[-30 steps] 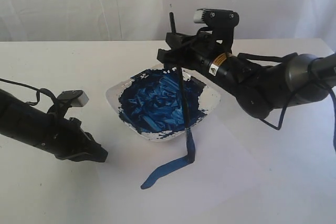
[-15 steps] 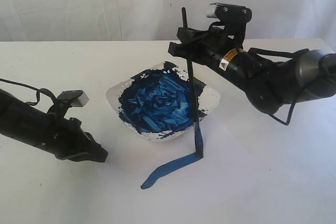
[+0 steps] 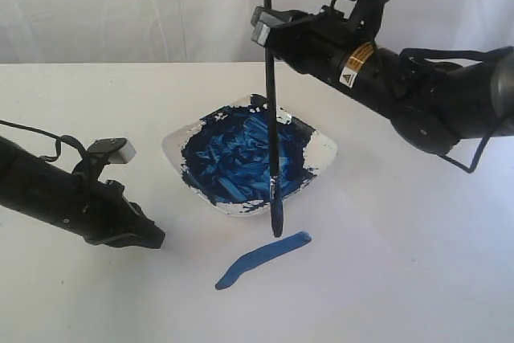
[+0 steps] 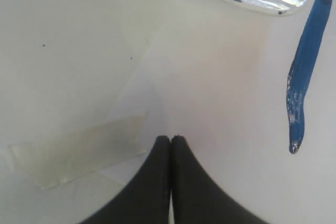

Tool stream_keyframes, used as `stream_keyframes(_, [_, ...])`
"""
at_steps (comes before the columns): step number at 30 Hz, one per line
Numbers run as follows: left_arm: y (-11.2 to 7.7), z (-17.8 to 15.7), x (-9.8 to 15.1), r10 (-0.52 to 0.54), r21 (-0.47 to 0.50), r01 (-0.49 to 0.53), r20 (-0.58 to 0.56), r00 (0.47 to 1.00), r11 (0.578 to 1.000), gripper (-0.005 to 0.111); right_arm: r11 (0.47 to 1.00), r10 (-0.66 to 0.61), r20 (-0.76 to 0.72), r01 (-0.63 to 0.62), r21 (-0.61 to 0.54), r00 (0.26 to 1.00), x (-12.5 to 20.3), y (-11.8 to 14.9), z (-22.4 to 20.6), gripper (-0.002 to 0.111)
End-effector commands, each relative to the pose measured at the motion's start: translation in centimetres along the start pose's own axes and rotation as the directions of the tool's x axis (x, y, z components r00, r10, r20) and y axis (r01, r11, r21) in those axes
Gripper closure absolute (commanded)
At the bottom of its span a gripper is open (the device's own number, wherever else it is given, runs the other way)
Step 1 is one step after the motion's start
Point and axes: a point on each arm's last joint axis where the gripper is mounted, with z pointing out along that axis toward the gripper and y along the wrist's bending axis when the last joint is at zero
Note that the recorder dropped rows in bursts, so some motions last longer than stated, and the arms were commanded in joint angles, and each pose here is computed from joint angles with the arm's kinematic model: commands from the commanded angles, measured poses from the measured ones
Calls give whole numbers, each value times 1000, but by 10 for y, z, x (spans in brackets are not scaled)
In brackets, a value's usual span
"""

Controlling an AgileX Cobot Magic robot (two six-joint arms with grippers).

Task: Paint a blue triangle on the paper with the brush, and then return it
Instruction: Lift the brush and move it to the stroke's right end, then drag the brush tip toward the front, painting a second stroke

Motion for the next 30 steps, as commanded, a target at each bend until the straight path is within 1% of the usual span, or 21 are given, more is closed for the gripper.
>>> stream_keyframes(1, [-4,0,1,2,20,-2,-6,1000,1000,107,996,-16,-51,11,-85,999,10,20,3,108])
stream_keyframes(6, [-4,0,1,2,20,-2,-6,1000,1000,107,993,-29,-106,16,-119,994,23,38,7,108])
stream_keyframes(11, [-4,0,1,2,20,-2,-6,1000,1000,107,992,-56,-172,35,-125,983,33,45,8,108])
stream_keyframes(14, [-4,0,1,2,20,-2,-6,1000,1000,107,991,-41,-220,11,-135,975,37,46,7,108])
stream_keyframes(18, [-4,0,1,2,20,-2,-6,1000,1000,107,985,-81,-268,36,-170,960,42,48,6,108])
stream_keyframes(20, [-3,0,1,2,18,-2,-5,1000,1000,107,986,-69,-296,21,-164,953,48,46,5,108])
stream_keyframes(27, [-3,0,1,2,9,-2,-3,1000,1000,107,986,-32,-337,-25,-163,941,68,39,0,108])
stream_keyframes(30, [-3,0,1,2,9,-2,-3,1000,1000,107,986,-37,-339,-20,-164,940,70,38,-2,108])
